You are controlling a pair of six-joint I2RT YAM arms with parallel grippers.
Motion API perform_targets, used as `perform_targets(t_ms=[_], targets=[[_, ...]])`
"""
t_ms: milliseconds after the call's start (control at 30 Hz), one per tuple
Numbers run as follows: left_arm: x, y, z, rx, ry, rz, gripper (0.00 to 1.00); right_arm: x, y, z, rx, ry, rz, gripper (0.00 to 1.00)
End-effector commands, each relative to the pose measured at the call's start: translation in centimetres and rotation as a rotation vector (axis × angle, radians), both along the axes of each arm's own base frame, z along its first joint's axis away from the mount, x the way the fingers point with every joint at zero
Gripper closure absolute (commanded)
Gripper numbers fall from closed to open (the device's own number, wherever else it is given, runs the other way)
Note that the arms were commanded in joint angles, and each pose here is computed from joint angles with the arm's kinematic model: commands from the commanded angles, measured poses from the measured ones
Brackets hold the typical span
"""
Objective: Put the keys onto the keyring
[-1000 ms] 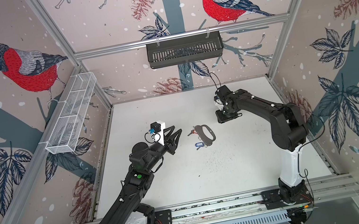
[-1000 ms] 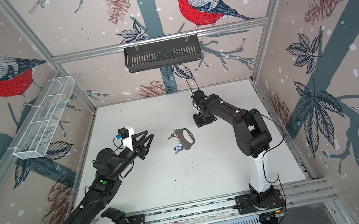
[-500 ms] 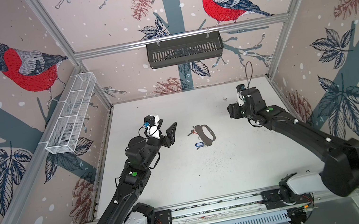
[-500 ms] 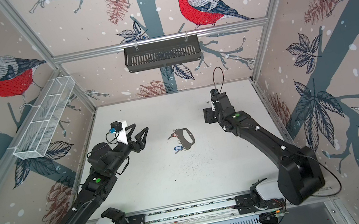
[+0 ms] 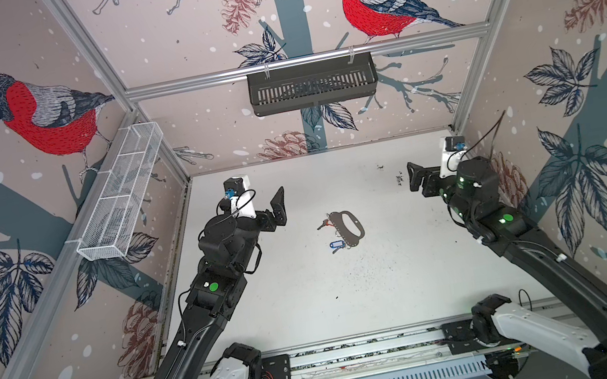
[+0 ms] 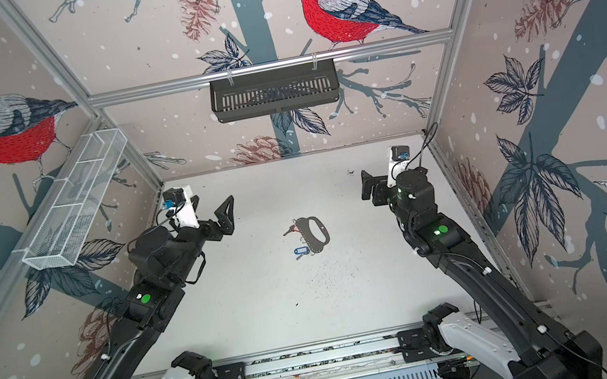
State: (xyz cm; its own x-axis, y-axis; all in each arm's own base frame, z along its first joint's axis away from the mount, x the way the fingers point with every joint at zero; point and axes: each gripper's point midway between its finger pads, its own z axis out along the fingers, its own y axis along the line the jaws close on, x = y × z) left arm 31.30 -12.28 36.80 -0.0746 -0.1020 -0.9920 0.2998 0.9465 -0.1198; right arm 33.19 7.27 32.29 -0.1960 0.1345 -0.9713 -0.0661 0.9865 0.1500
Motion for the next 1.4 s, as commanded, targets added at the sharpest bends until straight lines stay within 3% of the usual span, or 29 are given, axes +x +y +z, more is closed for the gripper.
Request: perform_targets(t_ms=[0, 233, 500, 967, 1167, 1367], targets=[[0.1, 2.5, 0.7, -0.019, -0.002, 0.136, 0.02, -0.9, -2.6, 1.7, -0.008, -0.083, -0.11, 0.0], [0.1, 6.4, 1.0, -0.028, -0.035, 0.355, 0.02, -1.8, -6.9, 0.9, 0.044, -0.108, -0.295, 0.0], [2.2, 8.3, -4.5, 0.085, 0.009, 0.486, 0.02, -1.2, -8.8, -0.7, 0.095, -0.113, -0.357, 0.0], [4.0, 15.8, -15.0, 0.038, 0.059, 0.597, 0.02, -1.4, -10.5, -3.4, 0.105, -0.158, -0.402, 0.0], [3.4, 15.8, -18.6, 0.073, -0.02, 0.567, 0.02, -1.1, -10.3, -4.3, 0.089, -0.137, -0.381, 0.0], [4.9, 14.2, -21.7, 0.116, 0.009, 0.47, 0.02, -0.9, -9.8, -4.7, 0.053, -0.153, -0.348, 0.0]])
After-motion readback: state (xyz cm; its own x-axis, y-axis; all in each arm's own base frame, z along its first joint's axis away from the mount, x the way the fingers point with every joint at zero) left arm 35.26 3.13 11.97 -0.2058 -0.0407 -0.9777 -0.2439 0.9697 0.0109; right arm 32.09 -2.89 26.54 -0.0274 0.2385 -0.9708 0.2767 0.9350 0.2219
